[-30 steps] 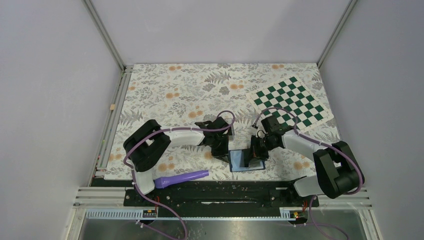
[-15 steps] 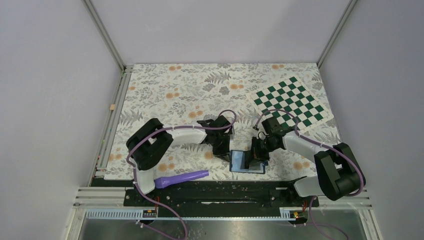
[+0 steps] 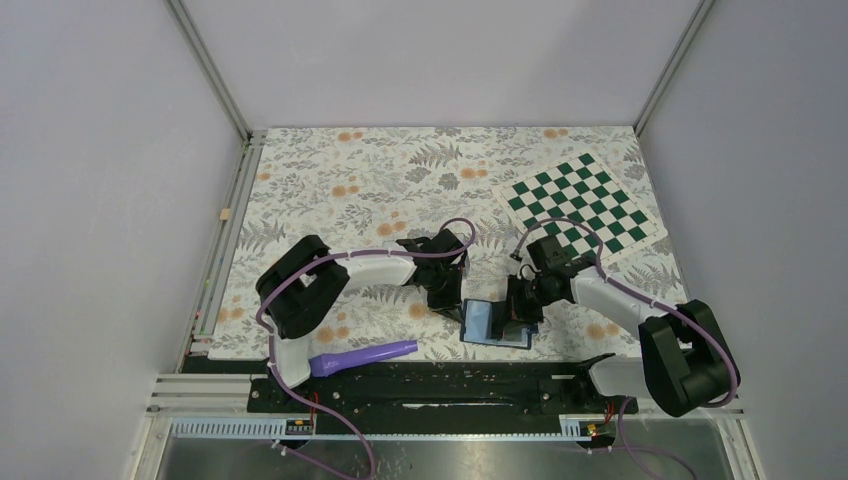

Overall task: Put the credit cards into the card holder
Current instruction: Insert the credit card into the card holder.

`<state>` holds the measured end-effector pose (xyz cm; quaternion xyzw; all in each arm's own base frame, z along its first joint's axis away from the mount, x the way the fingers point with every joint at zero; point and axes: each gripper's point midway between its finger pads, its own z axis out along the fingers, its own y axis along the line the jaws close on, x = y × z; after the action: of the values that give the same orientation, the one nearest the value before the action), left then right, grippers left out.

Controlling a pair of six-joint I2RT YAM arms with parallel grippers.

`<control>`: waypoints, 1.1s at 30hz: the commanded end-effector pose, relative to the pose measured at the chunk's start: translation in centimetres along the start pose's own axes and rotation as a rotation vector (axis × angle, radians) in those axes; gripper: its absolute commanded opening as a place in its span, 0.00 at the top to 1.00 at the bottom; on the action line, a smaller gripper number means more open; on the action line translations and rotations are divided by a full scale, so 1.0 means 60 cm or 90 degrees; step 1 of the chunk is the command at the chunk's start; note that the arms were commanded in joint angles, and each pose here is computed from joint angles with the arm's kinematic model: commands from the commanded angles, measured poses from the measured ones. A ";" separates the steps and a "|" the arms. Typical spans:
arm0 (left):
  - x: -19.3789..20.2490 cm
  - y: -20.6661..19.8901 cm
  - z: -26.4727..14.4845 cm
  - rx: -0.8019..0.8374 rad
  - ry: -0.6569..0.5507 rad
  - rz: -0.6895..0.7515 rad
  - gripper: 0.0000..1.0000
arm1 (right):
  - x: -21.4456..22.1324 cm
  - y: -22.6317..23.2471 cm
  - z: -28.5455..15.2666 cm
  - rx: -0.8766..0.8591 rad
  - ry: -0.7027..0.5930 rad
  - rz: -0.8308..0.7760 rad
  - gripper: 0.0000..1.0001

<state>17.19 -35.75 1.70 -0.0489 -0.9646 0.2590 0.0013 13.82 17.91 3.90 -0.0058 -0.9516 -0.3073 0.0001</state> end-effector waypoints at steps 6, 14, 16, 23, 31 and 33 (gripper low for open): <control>-0.017 0.022 0.014 -0.035 -0.024 0.011 1.00 | 0.027 -0.016 0.006 0.018 0.018 0.048 1.00; -0.018 0.016 0.013 -0.030 -0.024 0.017 1.00 | 0.026 -0.004 0.013 -0.013 0.034 0.065 1.00; -0.019 0.014 0.013 -0.029 -0.024 0.019 1.00 | 0.025 -0.002 0.014 -0.017 0.043 0.063 1.00; -0.021 0.015 0.010 -0.034 -0.025 0.024 1.00 | 0.023 0.006 0.023 -0.038 0.086 0.057 1.00; -0.017 0.031 0.000 -0.058 -0.037 -0.005 1.00 | 0.013 0.007 0.037 -0.044 0.114 0.052 1.00; -0.016 0.031 -0.005 -0.058 -0.042 -0.017 1.00 | 0.011 0.005 0.043 -0.046 0.121 0.048 1.00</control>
<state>17.31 -35.44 1.70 -0.0528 -0.9669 0.2497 0.0014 12.69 19.51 2.79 -0.0330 -0.9328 -0.3440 0.1022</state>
